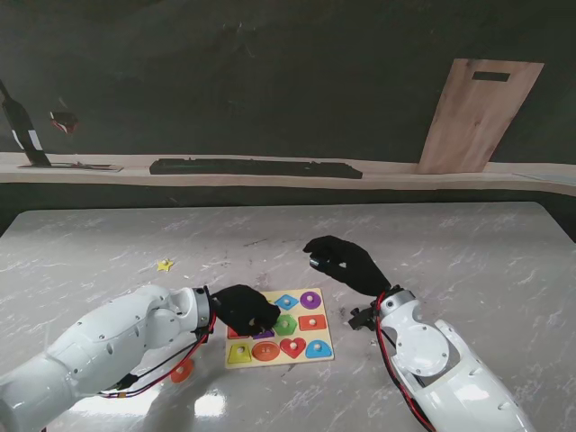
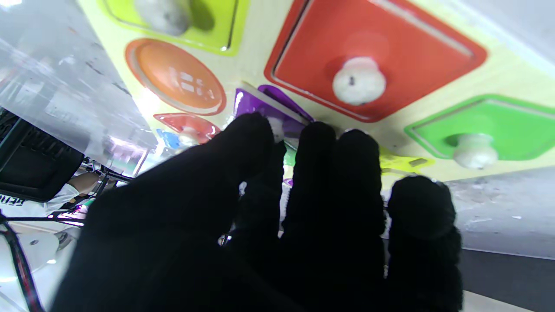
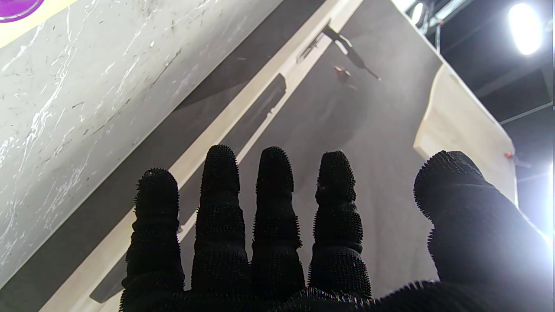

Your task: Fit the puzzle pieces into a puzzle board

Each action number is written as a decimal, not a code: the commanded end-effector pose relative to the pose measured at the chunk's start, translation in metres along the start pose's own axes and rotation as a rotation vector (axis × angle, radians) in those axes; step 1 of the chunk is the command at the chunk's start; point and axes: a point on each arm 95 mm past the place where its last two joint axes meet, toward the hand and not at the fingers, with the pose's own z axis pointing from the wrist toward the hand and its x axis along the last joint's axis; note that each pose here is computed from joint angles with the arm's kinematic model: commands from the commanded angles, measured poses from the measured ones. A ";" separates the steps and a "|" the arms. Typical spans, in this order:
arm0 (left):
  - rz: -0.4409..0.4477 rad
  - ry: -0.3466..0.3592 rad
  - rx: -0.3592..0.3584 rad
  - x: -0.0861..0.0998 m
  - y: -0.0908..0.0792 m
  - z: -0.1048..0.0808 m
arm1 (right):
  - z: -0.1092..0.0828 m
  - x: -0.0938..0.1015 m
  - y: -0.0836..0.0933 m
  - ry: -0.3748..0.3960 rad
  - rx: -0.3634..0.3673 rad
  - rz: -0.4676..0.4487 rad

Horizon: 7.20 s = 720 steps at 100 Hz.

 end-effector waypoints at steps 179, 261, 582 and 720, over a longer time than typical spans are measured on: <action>0.078 0.026 -0.084 -0.010 -0.002 0.005 | -0.001 0.001 -0.003 0.003 0.000 0.005; 0.133 -0.015 -0.092 -0.008 0.001 0.005 | -0.002 0.001 -0.002 0.005 -0.004 0.005; -0.018 -0.772 0.113 -0.161 -0.007 -0.167 | 0.000 -0.003 -0.016 -0.119 0.014 -0.196; 0.045 -0.786 0.059 -0.168 0.004 -0.155 | 0.001 -0.004 -0.016 -0.131 0.021 -0.193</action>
